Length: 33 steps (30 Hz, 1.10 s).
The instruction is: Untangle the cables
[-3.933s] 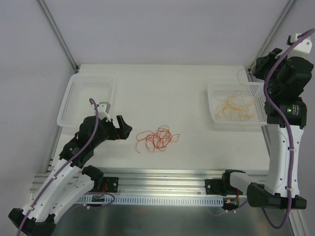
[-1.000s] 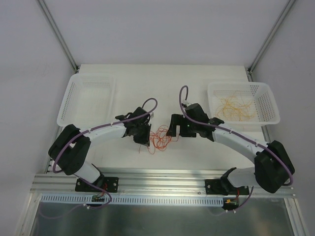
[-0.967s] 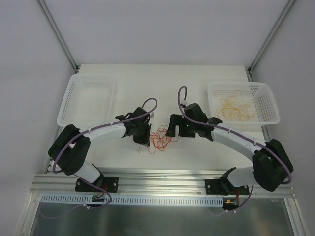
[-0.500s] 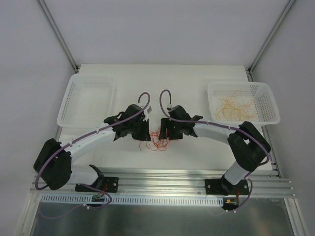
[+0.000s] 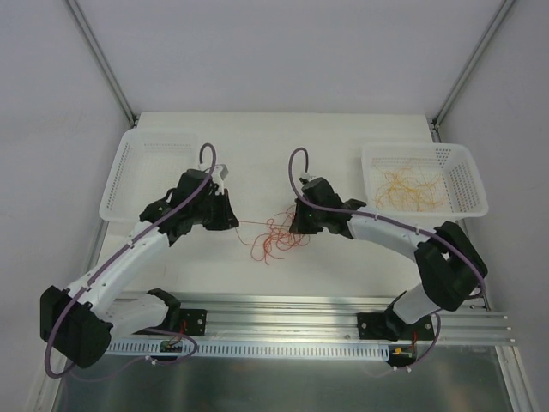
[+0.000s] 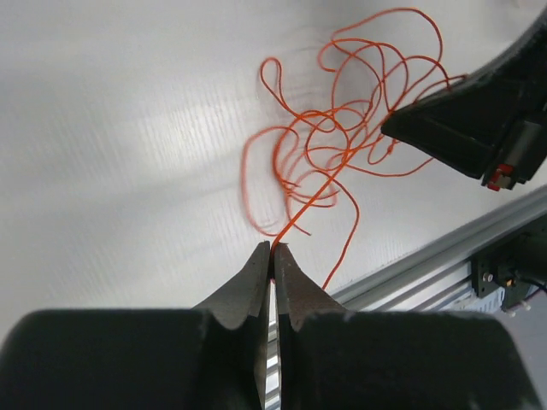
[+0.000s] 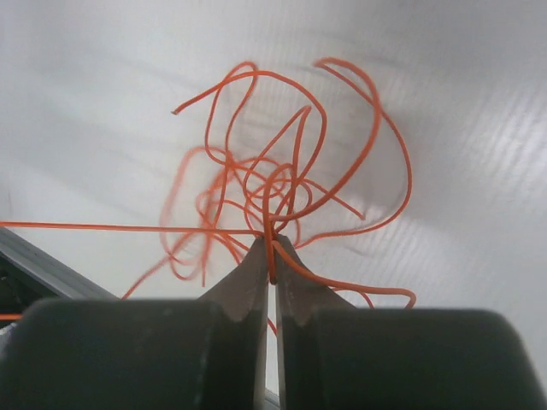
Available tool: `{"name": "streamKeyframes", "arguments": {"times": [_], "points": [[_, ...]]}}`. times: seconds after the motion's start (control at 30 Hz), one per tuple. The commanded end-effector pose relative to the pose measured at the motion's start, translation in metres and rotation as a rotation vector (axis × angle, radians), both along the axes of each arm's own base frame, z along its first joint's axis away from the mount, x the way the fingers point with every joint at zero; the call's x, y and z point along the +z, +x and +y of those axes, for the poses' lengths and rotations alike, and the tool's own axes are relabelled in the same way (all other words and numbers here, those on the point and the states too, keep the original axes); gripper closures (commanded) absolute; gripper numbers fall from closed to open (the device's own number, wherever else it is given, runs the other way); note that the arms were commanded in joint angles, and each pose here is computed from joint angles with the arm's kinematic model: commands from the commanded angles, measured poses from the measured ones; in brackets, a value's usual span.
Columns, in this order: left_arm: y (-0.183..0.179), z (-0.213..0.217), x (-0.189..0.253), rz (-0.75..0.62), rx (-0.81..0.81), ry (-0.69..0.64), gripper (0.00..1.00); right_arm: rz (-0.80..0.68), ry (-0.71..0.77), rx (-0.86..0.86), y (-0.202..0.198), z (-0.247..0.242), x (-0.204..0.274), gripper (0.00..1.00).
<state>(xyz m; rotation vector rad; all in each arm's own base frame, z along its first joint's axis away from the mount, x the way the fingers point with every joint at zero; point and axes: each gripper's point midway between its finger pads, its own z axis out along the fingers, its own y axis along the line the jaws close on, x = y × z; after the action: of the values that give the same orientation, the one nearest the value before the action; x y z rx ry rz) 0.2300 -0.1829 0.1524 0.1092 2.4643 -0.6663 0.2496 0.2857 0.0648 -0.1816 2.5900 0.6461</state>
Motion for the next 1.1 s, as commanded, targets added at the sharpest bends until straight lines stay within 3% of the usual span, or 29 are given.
{"name": "streamKeyframes", "arguments": {"times": [0.0, 0.1, 0.33, 0.57, 0.73, 0.93, 1.07], "points": [[0.017, 0.03, 0.054, -0.15, 0.072, 0.034, 1.0, -0.021, -0.232, -0.124, 0.003, -0.08, -0.012, 0.96], [0.023, 0.037, 0.075, -0.19, 0.089, 0.032, 1.0, -0.029, -0.245, -0.162, 0.006, -0.102, -0.004, 0.91], [0.027, 0.037, 0.127, -0.296, 0.093, -0.018, 1.0, -0.021, -0.245, -0.155, -0.005, -0.121, 0.007, 0.64], [0.026, 0.039, 0.176, -0.404, 0.096, -0.059, 1.0, -0.064, -0.243, -0.177, -0.005, -0.129, 0.028, 0.54], [0.02, 0.033, 0.209, -0.456, 0.076, -0.117, 1.0, -0.104, -0.189, -0.141, -0.005, -0.121, 0.051, 0.39], [0.003, 0.013, 0.251, -0.493, -0.036, -0.245, 1.0, -0.179, -0.084, -0.091, 0.0, -0.104, 0.085, 0.38], [0.004, 0.014, 0.227, -0.437, -0.018, -0.227, 1.0, -0.16, -0.037, -0.061, 0.003, -0.087, 0.086, 0.31]]}}
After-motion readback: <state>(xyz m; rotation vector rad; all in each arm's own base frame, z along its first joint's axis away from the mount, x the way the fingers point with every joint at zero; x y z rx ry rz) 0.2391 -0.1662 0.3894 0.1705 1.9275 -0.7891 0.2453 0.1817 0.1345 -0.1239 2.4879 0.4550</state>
